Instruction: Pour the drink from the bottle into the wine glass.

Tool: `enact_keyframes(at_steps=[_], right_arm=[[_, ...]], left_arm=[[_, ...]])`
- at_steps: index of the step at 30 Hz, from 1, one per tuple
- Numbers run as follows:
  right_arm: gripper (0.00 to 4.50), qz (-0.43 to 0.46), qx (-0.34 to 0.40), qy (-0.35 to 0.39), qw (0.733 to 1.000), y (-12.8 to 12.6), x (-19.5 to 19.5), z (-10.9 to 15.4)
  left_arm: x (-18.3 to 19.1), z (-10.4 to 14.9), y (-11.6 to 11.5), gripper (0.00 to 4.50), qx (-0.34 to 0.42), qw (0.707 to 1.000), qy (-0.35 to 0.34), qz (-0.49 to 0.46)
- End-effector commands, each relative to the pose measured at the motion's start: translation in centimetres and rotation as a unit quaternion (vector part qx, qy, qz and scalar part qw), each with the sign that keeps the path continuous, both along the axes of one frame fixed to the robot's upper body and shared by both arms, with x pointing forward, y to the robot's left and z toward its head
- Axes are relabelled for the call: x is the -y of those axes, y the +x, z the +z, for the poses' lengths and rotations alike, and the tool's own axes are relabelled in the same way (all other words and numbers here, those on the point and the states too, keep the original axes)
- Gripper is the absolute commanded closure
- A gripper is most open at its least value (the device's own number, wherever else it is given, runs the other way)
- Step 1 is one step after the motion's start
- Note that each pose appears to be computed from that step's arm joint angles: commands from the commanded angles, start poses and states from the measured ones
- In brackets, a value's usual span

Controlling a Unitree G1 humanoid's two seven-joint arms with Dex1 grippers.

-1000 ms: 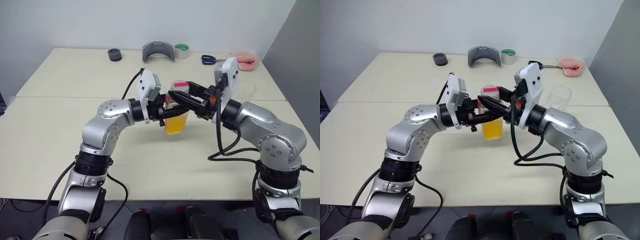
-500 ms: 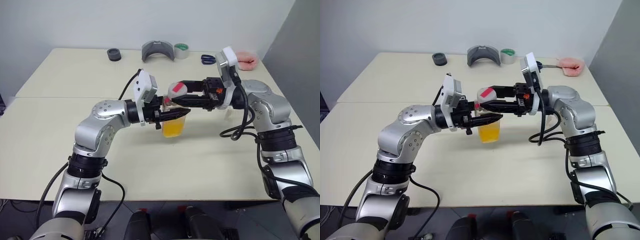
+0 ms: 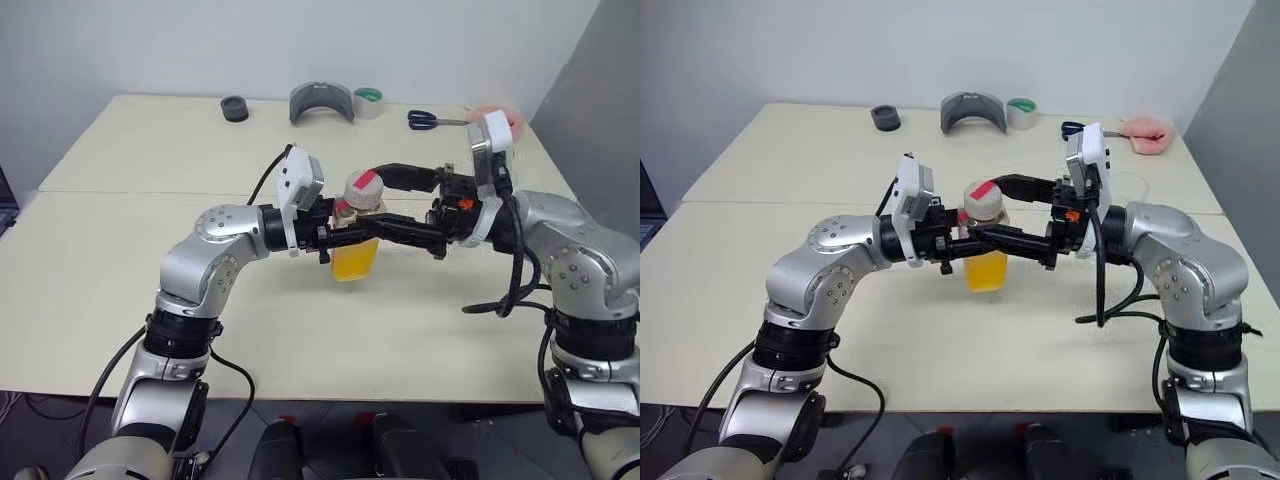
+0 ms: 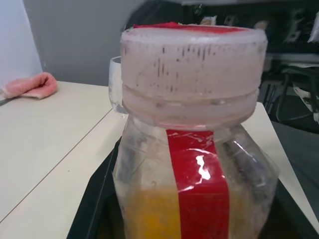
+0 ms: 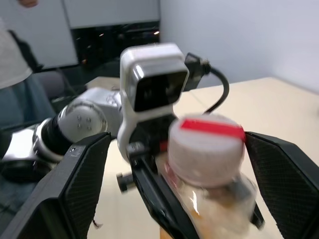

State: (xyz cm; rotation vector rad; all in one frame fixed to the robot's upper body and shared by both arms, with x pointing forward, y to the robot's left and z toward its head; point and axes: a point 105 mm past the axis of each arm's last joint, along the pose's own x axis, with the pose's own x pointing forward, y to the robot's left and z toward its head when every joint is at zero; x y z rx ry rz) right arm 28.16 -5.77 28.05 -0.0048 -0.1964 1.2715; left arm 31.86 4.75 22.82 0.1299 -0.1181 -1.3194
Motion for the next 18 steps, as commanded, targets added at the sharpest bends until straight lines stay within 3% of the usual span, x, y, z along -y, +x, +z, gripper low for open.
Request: enact_keyframes(at_steps=[1, 18], right_arm=[[0.02, -0.067, 0.019, 0.031, 0.997, -0.1, -0.4, 1.3], [0.02, -0.098, 0.014, 0.024, 0.995, 0.6, -1.4, 0.0]], left_arm=[[0.3, 1.6, -0.2, 2.63, 0.031, 0.999, -0.016, -0.008], [0.6, 1.8, 0.1, 2.63, 0.035, 0.999, -0.020, -0.006]])
